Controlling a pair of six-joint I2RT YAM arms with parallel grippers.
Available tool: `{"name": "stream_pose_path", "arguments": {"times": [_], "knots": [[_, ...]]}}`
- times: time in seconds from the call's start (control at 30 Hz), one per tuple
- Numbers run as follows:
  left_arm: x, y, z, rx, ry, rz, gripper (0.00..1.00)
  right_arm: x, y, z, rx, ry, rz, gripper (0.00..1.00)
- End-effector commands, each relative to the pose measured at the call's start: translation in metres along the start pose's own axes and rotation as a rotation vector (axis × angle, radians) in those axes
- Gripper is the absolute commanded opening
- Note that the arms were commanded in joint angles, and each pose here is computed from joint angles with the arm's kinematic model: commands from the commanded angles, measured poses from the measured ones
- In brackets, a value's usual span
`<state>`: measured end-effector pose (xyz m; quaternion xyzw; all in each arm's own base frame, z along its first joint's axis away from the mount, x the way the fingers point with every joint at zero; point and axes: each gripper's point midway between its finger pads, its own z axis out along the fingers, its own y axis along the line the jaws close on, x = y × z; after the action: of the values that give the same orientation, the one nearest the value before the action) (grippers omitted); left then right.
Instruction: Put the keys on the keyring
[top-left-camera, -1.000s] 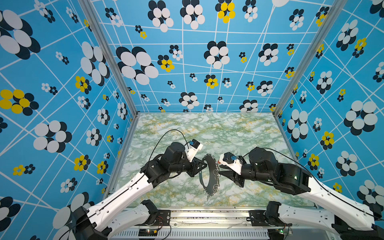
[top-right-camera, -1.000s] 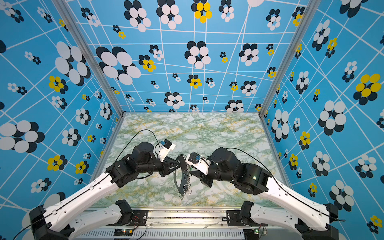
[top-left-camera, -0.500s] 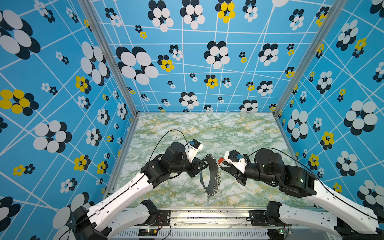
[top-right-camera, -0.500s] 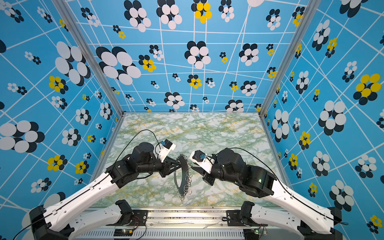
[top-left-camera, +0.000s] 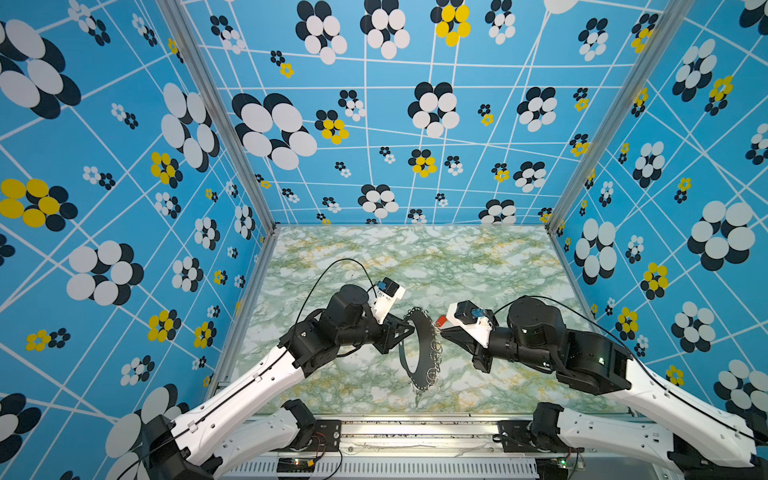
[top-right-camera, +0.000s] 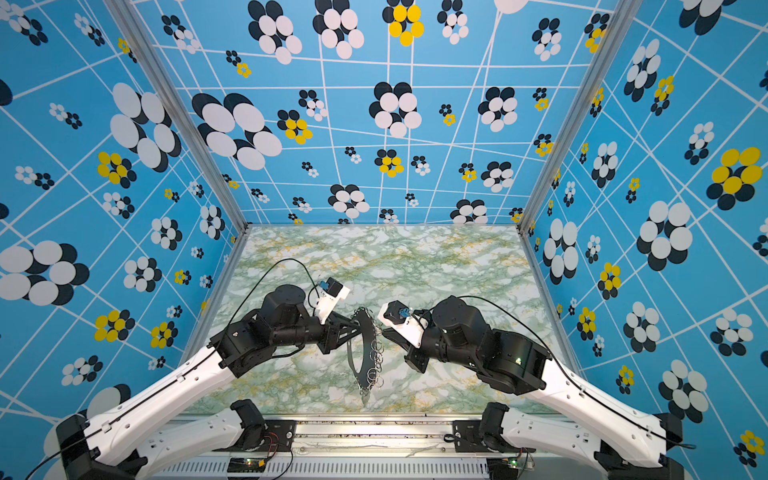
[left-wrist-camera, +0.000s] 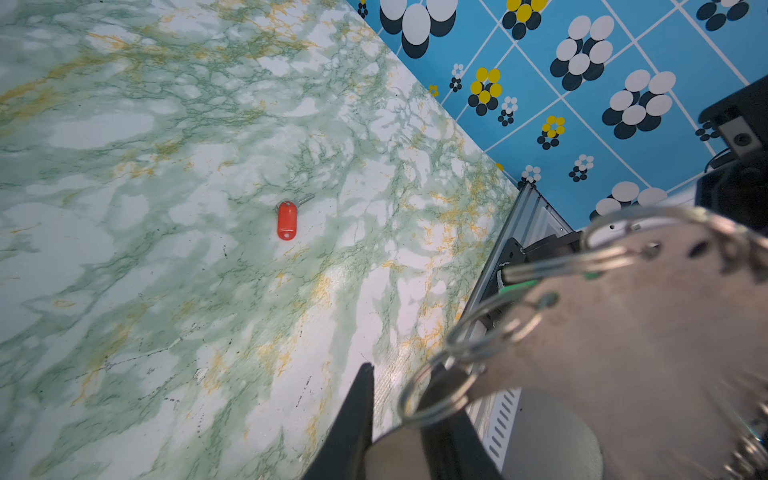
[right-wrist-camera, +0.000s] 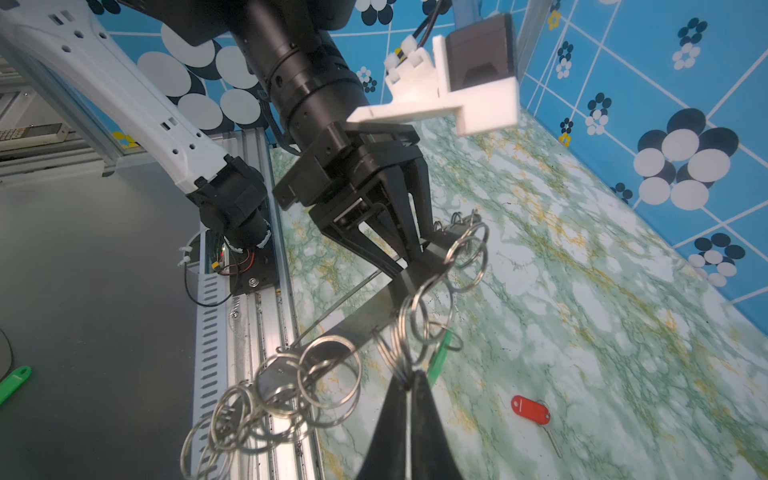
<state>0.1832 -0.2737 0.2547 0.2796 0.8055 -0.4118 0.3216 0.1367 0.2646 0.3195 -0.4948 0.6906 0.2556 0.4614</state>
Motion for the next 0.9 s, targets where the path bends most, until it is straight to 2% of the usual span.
{"name": "stream_pose_path", "arguments": {"times": [0.0, 0.47, 0.67, 0.83, 0.87], "knots": [[-0.020, -0.015, -0.009, 0.044, -0.072, 0.031, 0.00, -0.001, 0.003, -0.004, -0.014, -0.016, 0.007, 0.01], [-0.021, -0.005, -0.005, 0.014, -0.108, -0.027, 0.00, -0.014, 0.009, -0.011, -0.052, -0.066, 0.004, 0.00], [-0.026, -0.001, 0.000, 0.017, -0.150, -0.102, 0.00, -0.015, 0.012, -0.012, -0.054, -0.079, -0.006, 0.00], [-0.026, 0.002, 0.002, 0.025, -0.187, -0.156, 0.01, -0.013, 0.001, -0.012, 0.048, -0.069, -0.029, 0.00], [-0.025, 0.003, 0.002, 0.026, -0.190, -0.161, 0.03, -0.013, -0.004, -0.014, 0.078, -0.068, -0.029, 0.00]]}}
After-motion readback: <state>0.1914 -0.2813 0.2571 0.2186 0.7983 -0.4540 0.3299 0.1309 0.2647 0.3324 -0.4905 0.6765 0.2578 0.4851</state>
